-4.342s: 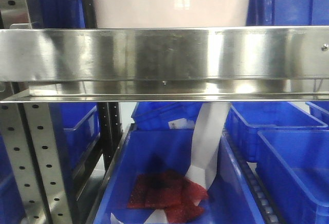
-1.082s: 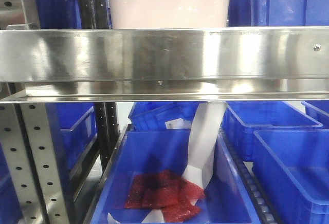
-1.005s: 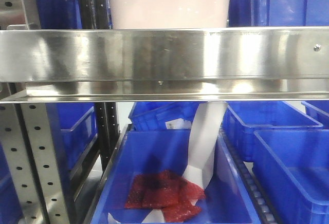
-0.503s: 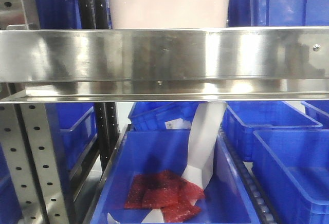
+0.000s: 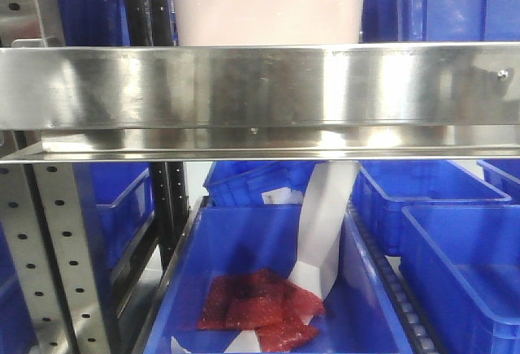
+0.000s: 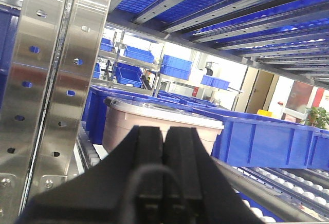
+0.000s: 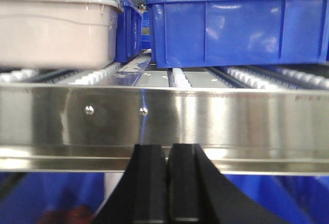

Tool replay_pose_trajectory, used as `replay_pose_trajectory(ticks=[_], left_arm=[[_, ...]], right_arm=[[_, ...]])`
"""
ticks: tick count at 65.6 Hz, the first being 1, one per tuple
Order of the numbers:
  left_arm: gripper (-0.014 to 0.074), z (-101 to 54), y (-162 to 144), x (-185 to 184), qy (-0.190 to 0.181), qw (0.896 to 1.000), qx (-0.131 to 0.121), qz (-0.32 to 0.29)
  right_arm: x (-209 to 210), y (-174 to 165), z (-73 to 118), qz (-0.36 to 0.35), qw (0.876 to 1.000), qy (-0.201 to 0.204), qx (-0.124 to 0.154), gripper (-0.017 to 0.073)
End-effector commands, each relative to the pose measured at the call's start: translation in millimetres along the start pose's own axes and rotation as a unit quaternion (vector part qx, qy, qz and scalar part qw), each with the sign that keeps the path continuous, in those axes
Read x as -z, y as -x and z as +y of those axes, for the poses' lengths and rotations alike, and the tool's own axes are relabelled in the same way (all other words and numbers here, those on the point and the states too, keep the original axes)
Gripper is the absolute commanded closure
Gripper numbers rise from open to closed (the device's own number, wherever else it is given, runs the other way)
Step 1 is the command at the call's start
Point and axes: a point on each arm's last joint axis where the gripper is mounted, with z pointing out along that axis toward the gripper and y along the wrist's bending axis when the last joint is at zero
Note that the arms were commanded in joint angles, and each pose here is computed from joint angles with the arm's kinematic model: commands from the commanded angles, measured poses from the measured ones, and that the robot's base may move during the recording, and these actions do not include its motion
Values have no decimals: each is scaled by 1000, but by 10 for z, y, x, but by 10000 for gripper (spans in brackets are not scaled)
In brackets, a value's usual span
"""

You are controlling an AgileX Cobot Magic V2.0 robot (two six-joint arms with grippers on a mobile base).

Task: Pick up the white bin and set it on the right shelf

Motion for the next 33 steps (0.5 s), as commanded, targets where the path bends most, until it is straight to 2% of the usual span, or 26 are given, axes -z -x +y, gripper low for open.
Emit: replay_pose_trajectory(ticks=[1,11,19,33], left_arm=[[711,-3,96,-12,5,1000,6,-16],[711,-3,96,-12,5,1000,6,-16],[711,-3,96,-12,5,1000,6,-16],[711,-3,96,-12,5,1000,6,-16]], right_arm=[[19,92,6,-55,998,4,-27,531],[16,62,4,-38,999,2,-2,531],[16,62,4,-38,998,0,39,531],[15,54,3,-34,999,0,41,531]])
